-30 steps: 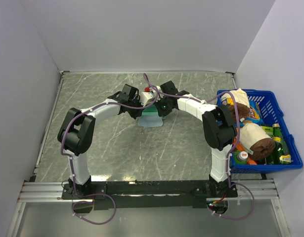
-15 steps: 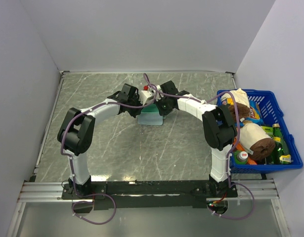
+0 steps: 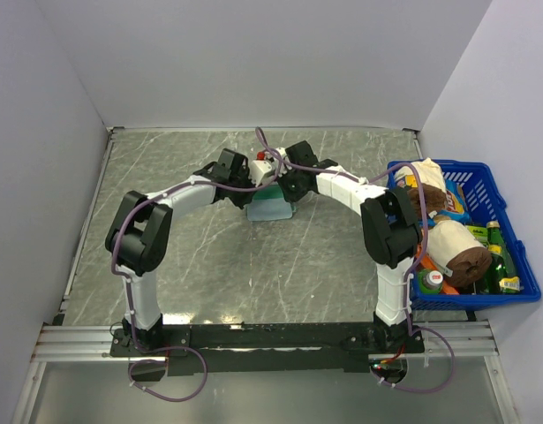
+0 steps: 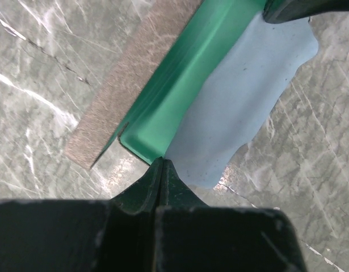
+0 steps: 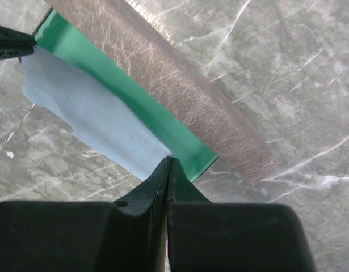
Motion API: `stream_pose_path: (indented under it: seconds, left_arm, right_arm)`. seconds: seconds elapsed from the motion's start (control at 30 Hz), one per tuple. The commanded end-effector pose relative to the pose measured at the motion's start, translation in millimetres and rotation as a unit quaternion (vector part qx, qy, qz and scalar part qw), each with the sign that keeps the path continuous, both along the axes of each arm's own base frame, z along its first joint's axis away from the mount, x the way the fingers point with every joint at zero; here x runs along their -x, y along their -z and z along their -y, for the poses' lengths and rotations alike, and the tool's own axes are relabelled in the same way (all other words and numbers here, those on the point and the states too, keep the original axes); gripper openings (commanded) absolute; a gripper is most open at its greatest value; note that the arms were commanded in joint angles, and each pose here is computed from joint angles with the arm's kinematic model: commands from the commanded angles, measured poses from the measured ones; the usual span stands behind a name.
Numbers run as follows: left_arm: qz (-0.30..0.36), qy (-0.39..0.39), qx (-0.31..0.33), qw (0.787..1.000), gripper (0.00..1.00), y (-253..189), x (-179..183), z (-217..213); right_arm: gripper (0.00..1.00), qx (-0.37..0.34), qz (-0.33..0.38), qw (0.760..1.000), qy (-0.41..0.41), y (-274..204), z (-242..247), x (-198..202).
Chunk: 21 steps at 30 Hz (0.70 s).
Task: Organize the sunglasses
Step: Place the folded cleaning cloth at the center of the board.
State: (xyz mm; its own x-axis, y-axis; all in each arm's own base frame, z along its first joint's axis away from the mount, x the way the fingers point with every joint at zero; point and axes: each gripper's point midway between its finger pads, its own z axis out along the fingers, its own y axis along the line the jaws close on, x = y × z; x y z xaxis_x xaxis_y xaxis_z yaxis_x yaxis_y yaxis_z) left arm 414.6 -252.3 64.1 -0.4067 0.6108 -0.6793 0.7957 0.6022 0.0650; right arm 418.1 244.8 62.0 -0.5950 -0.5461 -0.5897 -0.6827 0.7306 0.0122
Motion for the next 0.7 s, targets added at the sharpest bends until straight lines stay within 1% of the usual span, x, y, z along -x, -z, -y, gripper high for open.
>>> stream_pose_path:
  seconds: [0.0,0.67]
  left_arm:
    - [0.028,-0.011,0.017,0.999,0.01,-18.0,-19.3,7.6]
    - [0.033,-0.016,0.005,0.999,0.01,-10.4,-30.5,10.1]
  right_arm:
    - [0.0,-0.003,0.023,1.0,0.009,-8.6,-3.6,-19.8]
    - [0.0,0.015,0.021,1.0,0.017,-2.5,-3.0,-24.6]
